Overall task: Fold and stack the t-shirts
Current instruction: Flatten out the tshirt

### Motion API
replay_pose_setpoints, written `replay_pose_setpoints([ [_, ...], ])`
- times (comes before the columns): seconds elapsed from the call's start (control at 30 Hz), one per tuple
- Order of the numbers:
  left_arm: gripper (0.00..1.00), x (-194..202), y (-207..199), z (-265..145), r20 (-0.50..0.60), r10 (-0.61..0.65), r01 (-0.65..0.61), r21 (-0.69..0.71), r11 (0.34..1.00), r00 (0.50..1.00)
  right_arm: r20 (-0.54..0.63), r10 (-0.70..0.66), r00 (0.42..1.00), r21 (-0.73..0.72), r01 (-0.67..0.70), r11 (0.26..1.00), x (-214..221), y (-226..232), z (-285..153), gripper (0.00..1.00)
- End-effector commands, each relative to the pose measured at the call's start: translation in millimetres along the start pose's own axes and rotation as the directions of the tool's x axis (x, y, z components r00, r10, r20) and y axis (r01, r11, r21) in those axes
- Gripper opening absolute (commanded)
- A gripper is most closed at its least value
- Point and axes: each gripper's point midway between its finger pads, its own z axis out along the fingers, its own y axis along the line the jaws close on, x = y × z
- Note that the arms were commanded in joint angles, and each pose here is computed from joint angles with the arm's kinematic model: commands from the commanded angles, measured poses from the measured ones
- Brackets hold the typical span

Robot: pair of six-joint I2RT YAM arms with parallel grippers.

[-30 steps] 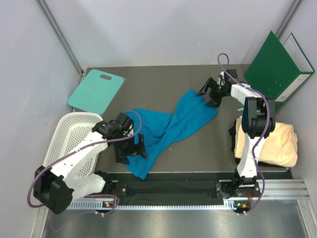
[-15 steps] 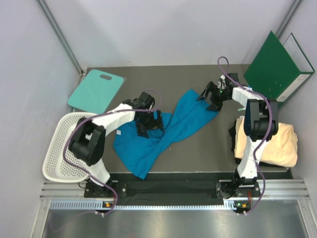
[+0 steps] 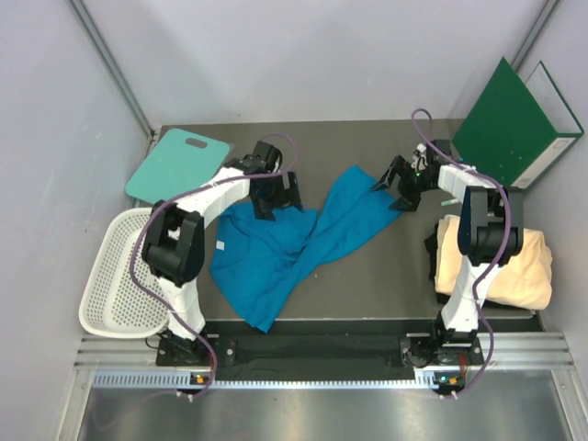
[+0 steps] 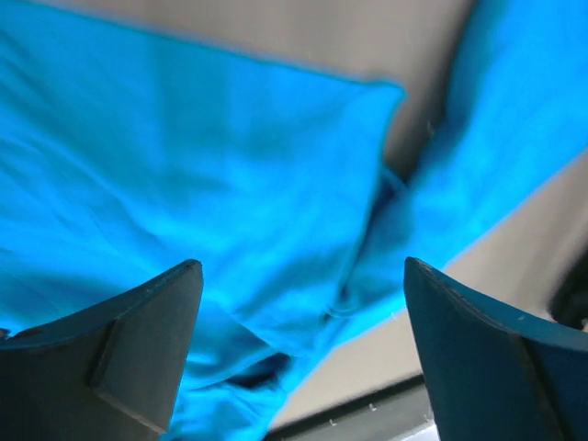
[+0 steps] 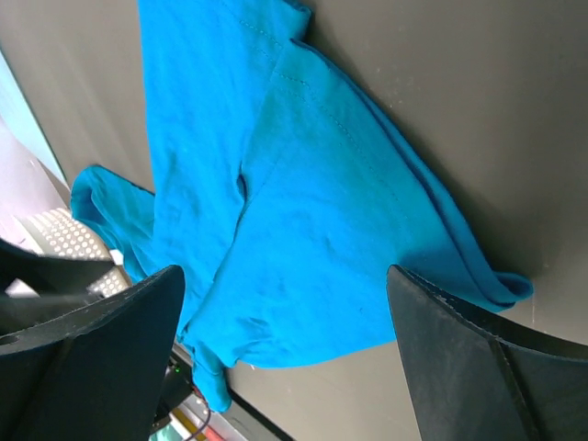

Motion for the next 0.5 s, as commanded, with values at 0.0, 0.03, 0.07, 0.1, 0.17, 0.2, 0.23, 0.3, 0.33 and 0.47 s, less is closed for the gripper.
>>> replay_pose_setpoints([
  [0.0, 0.97, -40, 15, -6, 0.059, 0.127, -0.117, -0.142, 0.983, 0.990, 0.040, -0.054, 0.998, -0.034, 0.056, 0.998, -7, 14, -17, 0.91],
  [0.03, 0.97, -41, 24, 2, 0.035, 0.138, -0.129, -0.187, 0.974, 0.990, 0.041, -0.054, 0.998, -0.035, 0.055, 0.998, -8, 14, -17, 0.91],
  [0.07, 0.97, -52, 19, -3, 0.052, 0.158, -0.145, -0.199, 0.969, 0.986, 0.040, -0.054, 0.998, -0.036, 0.056, 0.998, -7, 14, -16, 0.91],
  [0.1, 0.97, -53, 31, -4, 0.037, 0.184, -0.169, -0.260, 0.951, 0.982, 0.040, -0.053, 0.998, -0.036, 0.054, 0.998, -8, 14, -16, 0.91],
  [0.17, 0.96, -58, 34, 2, 0.023, 0.199, -0.184, -0.286, 0.940, 0.980, 0.040, -0.052, 0.998, -0.037, 0.053, 0.998, -9, 14, -16, 0.91],
  [0.2, 0.94, -56, 37, 3, 0.003, 0.208, -0.198, -0.293, 0.935, 0.978, 0.042, -0.051, 0.998, -0.037, 0.053, 0.998, -10, 14, -17, 0.91],
  [0.23, 0.93, -52, 41, 8, -0.025, 0.204, -0.202, -0.302, 0.932, 0.979, 0.041, -0.050, 0.998, -0.036, 0.052, 0.998, -10, 13, -16, 0.91],
  [0.3, 0.87, -48, 43, 11, -0.048, 0.198, -0.203, -0.306, 0.930, 0.979, 0.043, -0.044, 0.998, -0.036, 0.045, 0.998, -13, 12, -17, 0.91],
  [0.33, 0.86, -44, 43, 14, -0.065, 0.194, -0.205, -0.300, 0.932, 0.979, 0.044, -0.042, 0.998, -0.037, 0.043, 0.998, -13, 11, -17, 0.91],
  [0.47, 0.84, -31, 57, 20, -0.107, 0.196, -0.221, -0.329, 0.918, 0.975, 0.050, -0.031, 0.998, -0.039, 0.033, 0.999, -17, 11, -18, 0.92],
])
